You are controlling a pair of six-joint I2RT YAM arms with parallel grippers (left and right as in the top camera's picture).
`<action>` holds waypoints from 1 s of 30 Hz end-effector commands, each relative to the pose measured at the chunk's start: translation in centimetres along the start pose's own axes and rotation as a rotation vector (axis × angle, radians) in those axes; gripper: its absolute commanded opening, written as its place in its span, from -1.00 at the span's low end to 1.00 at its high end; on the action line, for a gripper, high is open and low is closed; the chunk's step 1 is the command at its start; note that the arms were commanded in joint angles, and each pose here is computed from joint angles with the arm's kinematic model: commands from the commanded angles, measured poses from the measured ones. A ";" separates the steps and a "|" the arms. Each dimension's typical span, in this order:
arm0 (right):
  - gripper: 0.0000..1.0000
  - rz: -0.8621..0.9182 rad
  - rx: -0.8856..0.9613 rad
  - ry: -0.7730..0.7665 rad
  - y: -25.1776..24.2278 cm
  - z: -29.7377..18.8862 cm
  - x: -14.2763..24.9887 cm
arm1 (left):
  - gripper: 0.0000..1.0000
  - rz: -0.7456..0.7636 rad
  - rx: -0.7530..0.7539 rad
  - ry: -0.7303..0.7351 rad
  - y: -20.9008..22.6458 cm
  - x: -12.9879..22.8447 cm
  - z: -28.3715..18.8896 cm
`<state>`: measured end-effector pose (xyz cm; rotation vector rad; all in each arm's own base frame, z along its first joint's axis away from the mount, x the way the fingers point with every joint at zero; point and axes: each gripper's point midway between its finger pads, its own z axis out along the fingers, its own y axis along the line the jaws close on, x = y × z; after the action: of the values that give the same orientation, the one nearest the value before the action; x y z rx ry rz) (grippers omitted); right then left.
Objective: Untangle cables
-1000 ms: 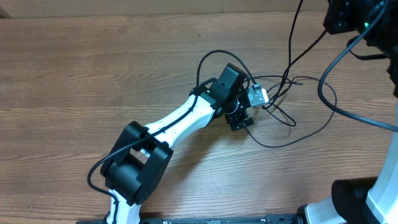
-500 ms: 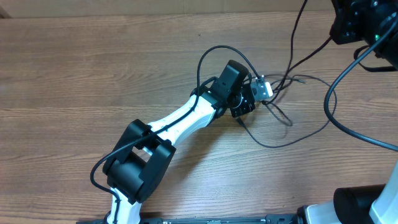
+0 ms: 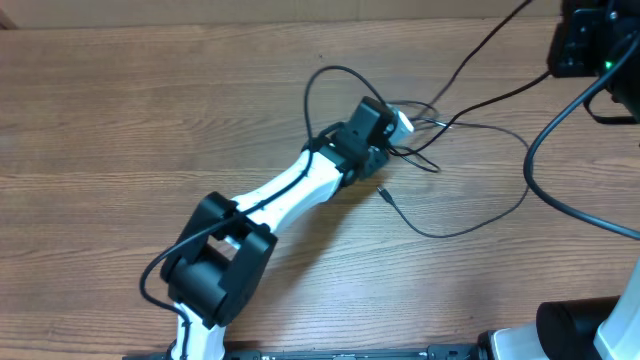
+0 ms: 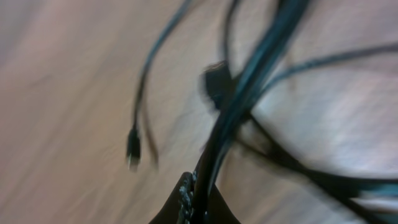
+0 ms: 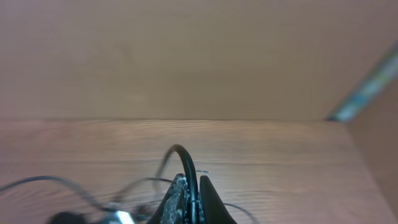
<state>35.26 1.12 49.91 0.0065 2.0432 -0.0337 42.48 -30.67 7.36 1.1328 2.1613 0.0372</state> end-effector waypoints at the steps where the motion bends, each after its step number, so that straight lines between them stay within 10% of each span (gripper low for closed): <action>1: -0.92 0.053 0.217 -0.046 -3.9 -1.5 -0.7 | -0.92 -0.205 -0.400 -0.017 10.3 -0.8 -7.5; 16: -0.92 0.251 0.602 -0.060 -13.3 -3.9 0.4 | -0.77 -0.529 -0.744 -0.262 24.9 2.1 -29.5; 30: -0.92 0.284 0.613 -0.038 -15.5 -1.5 0.5 | -0.77 -0.543 -0.808 -0.150 25.2 5.4 -31.2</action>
<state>32.22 -14.03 50.76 0.6577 1.9053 -0.4893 40.43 -3.25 35.88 0.1210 1.9477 0.4881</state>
